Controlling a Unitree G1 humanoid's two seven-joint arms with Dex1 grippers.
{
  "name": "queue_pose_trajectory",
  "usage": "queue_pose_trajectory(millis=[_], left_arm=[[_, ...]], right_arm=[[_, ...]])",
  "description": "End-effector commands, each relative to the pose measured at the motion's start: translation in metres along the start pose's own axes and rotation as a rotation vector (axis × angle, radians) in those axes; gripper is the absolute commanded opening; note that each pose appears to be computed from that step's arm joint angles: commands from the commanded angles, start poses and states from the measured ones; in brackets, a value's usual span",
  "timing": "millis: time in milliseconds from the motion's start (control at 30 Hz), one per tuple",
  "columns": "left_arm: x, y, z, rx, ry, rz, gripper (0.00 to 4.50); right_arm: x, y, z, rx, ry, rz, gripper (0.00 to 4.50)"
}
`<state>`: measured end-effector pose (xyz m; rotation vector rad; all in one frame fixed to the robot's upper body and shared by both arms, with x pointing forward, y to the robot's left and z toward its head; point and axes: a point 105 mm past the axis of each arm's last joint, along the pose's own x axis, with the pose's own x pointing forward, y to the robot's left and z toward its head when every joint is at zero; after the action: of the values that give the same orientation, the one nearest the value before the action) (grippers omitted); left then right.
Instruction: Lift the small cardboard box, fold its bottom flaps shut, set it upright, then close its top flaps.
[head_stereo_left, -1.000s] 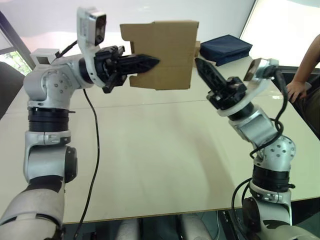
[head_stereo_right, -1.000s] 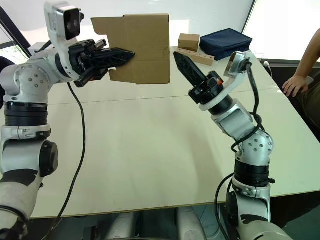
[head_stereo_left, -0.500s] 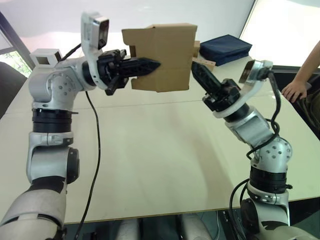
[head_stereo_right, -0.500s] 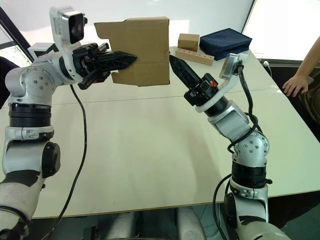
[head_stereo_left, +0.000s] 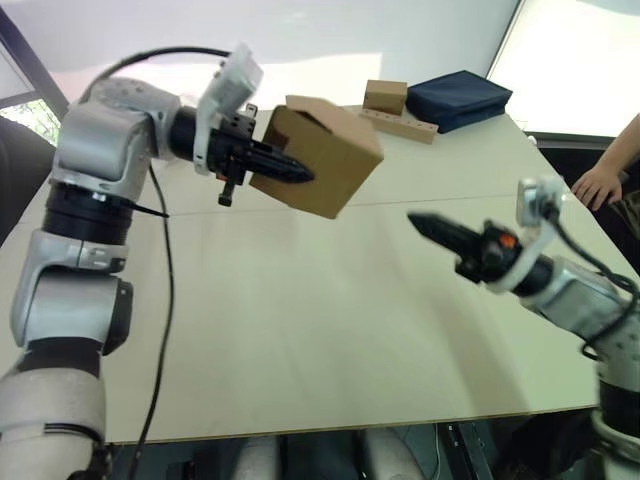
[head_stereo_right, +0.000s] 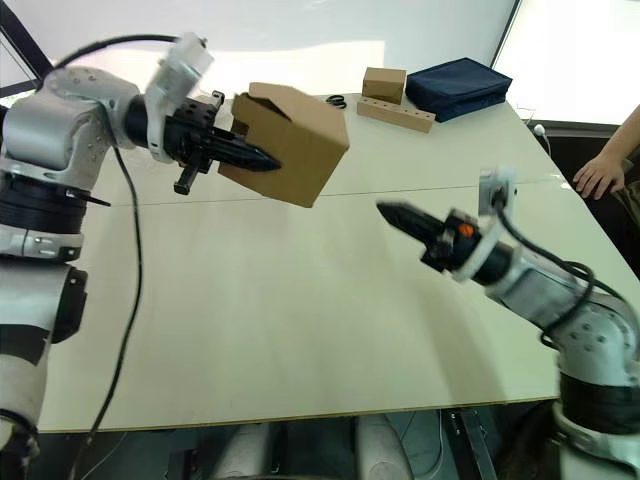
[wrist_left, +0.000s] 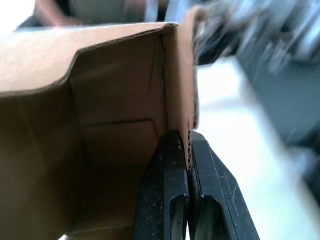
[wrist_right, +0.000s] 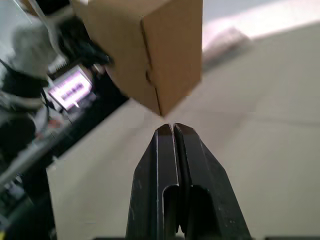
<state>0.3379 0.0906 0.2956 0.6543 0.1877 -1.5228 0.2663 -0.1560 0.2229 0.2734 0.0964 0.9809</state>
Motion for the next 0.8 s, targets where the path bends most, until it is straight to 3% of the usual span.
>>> queue_pose_trajectory(millis=[33, 133, 300, 567, 800], left_arm=[[0.007, -0.007, -0.008, 0.094, 0.238, -0.027, 0.00], [0.022, -0.013, -0.014, 0.052, 0.424, -0.039, 0.00], [0.038, -0.037, -0.018, -0.056, 0.552, -0.081, 0.00], [0.058, -0.061, -0.039, -0.128, 0.676, -0.134, 0.00], [0.078, -0.072, -0.046, -0.137, 0.706, -0.133, 0.00]], right_arm=[[-0.007, 0.020, 0.001, -0.154, 0.104, 0.033, 0.01], [-0.010, 0.028, -0.021, -0.227, 0.266, 0.033, 0.01], [-0.009, 0.032, -0.050, -0.298, 0.413, 0.042, 0.01], [-0.002, 0.045, -0.057, -0.348, 0.440, 0.079, 0.01], [0.003, 0.045, -0.061, -0.358, 0.430, 0.050, 0.01]])
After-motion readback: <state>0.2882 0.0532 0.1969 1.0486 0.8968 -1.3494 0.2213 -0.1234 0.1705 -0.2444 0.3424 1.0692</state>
